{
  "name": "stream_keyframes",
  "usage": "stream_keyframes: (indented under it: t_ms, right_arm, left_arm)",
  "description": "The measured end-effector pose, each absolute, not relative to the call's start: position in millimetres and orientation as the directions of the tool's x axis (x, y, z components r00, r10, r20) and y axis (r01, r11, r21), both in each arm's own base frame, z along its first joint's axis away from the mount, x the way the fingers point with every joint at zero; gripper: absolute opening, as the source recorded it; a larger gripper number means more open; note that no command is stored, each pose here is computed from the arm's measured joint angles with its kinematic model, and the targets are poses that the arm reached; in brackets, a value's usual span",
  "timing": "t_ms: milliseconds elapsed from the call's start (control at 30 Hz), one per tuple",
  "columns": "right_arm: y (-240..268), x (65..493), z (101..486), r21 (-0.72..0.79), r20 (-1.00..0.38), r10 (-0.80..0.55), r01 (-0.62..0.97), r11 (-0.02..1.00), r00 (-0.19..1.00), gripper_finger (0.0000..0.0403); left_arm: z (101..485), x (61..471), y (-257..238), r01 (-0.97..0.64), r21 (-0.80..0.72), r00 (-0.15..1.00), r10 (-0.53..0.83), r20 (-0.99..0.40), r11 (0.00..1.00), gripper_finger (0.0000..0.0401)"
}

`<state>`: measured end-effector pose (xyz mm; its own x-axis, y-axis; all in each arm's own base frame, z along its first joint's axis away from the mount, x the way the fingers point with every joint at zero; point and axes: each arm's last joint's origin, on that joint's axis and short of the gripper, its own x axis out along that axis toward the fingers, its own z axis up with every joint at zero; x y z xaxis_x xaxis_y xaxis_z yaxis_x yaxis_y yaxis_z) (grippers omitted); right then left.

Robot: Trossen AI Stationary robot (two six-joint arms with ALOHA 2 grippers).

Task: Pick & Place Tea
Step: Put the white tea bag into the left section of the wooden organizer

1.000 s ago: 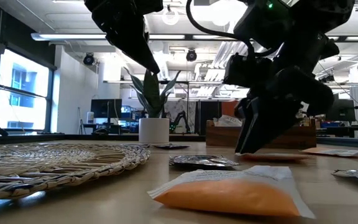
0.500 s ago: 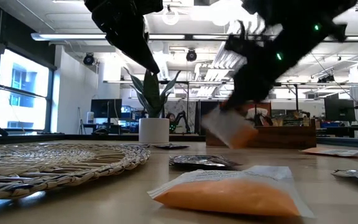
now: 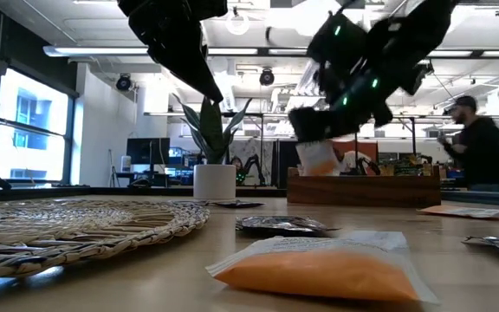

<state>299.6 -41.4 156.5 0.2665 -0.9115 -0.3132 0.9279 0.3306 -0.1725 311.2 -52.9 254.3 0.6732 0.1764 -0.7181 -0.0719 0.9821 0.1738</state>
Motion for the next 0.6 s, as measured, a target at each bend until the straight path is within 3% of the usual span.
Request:
stream_keyframes:
  t_ms: [333,600]
  right_arm:
    - [-71.2,304.6,139.7,-0.12,-0.323,-0.923,0.958,0.26,0.21,0.0007]
    - [-85.2,305.6,133.4,-0.091,-0.418,-0.863,0.932,0.35,0.283,0.0015]
  left_arm:
    - [254.3,311.1,-52.9,-0.072,0.174,0.673,0.176,-0.719,0.982,0.0143]
    - [254.2,311.1,-52.9,-0.072,0.174,0.672,0.176,-0.719,0.982,0.0143]
